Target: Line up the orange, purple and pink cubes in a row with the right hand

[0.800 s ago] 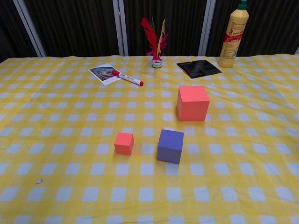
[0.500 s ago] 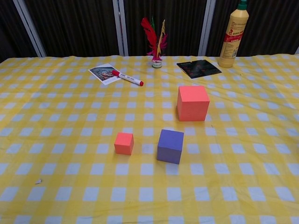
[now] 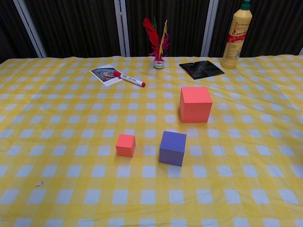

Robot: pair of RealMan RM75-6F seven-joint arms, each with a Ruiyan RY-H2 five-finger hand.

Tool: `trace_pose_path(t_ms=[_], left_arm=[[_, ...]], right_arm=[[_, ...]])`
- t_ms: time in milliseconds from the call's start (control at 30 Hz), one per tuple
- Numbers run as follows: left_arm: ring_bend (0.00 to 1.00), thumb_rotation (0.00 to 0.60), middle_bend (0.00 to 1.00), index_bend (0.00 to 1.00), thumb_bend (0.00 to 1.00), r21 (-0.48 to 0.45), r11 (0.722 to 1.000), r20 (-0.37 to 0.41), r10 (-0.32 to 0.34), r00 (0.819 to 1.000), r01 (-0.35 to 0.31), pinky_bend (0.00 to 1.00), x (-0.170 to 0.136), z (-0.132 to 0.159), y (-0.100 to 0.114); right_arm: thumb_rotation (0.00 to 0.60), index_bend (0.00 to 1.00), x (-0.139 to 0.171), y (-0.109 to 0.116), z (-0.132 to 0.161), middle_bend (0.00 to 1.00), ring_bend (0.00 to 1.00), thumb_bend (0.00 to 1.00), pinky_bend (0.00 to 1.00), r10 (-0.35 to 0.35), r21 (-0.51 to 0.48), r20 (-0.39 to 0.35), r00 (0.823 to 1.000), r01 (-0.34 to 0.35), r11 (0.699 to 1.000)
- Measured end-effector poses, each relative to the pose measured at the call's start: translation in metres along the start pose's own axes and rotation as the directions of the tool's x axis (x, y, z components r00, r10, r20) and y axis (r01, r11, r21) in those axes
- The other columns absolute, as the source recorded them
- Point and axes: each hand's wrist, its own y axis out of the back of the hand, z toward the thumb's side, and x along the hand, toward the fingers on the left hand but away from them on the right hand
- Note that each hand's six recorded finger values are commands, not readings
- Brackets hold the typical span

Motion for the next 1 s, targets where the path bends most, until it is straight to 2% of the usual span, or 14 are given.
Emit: trace_pose_path(t_ms=[133, 200, 333, 433, 533, 567, 667, 767, 867, 1000], left_arm=[[0.00, 0.600, 0.00, 0.00, 0.02, -0.013, 1.000, 0.005, -0.010, 1.000, 0.010, 0.03, 0.001, 0.001, 0.000], [0.00, 0.600, 0.00, 0.00, 0.02, -0.017, 1.000, 0.006, -0.016, 1.000, 0.017, 0.03, 0.001, 0.001, -0.001], [0.00, 0.600, 0.00, 0.00, 0.02, -0.029, 0.999, 0.006, -0.026, 1.000, 0.026, 0.03, 0.002, 0.001, -0.002], [0.00, 0.600, 0.00, 0.00, 0.02, -0.034, 0.999, 0.006, -0.033, 0.999, 0.033, 0.03, 0.002, 0.001, -0.002], [0.00, 0.600, 0.00, 0.00, 0.02, -0.039, 0.999, 0.006, -0.037, 0.999, 0.037, 0.03, 0.002, 0.000, -0.002], [0.00, 0.600, 0.00, 0.00, 0.02, -0.043, 0.998, 0.004, -0.040, 0.999, 0.040, 0.03, 0.002, 0.000, -0.002], [0.00, 0.600, 0.00, 0.00, 0.02, -0.049, 0.998, -0.001, -0.049, 0.999, 0.049, 0.03, 0.002, -0.002, -0.002], [0.00, 0.600, 0.00, 0.00, 0.02, -0.058, 0.997, -0.004, -0.061, 0.998, 0.061, 0.03, 0.002, -0.004, -0.003], [0.00, 0.600, 0.00, 0.00, 0.02, -0.063, 0.996, -0.004, -0.068, 0.998, 0.067, 0.03, 0.001, -0.004, -0.002], [0.00, 0.600, 0.00, 0.00, 0.02, -0.072, 0.995, -0.002, -0.077, 0.997, 0.076, 0.03, 0.001, -0.005, -0.002]], right_arm=[[0.600, 0.00, -0.022, 0.008, 0.016, 0.01, 0.00, 0.41, 0.05, 0.012, 0.004, -0.092, 0.996, -0.012, 1.000], [0.600, 0.00, -0.035, 0.011, 0.029, 0.02, 0.00, 0.41, 0.05, 0.032, 0.009, -0.154, 0.987, -0.031, 0.999], [0.600, 0.00, -0.060, 0.015, 0.064, 0.02, 0.01, 0.41, 0.05, 0.080, 0.046, -0.292, 0.953, -0.070, 0.996], [0.600, 0.00, -0.076, 0.016, 0.096, 0.02, 0.01, 0.41, 0.05, 0.127, 0.108, -0.401, 0.907, -0.091, 0.990], [0.600, 0.01, -0.090, 0.014, 0.129, 0.05, 0.01, 0.41, 0.05, 0.179, 0.190, -0.502, 0.846, -0.094, 0.977], [0.600, 0.03, -0.094, 0.011, 0.143, 0.06, 0.02, 0.41, 0.05, 0.200, 0.223, -0.537, 0.820, -0.090, 0.971], [0.600, 0.05, -0.101, 0.002, 0.174, 0.06, 0.02, 0.41, 0.05, 0.240, 0.279, -0.608, 0.757, -0.079, 0.957], [0.600, 0.07, -0.107, -0.011, 0.198, 0.07, 0.02, 0.41, 0.05, 0.271, 0.327, -0.651, 0.709, -0.060, 0.943], [0.600, 0.07, -0.115, -0.026, 0.212, 0.07, 0.02, 0.41, 0.05, 0.305, 0.374, -0.667, 0.680, -0.048, 0.926], [0.600, 0.07, -0.126, -0.041, 0.222, 0.07, 0.02, 0.41, 0.05, 0.337, 0.429, -0.662, 0.669, -0.031, 0.903]])
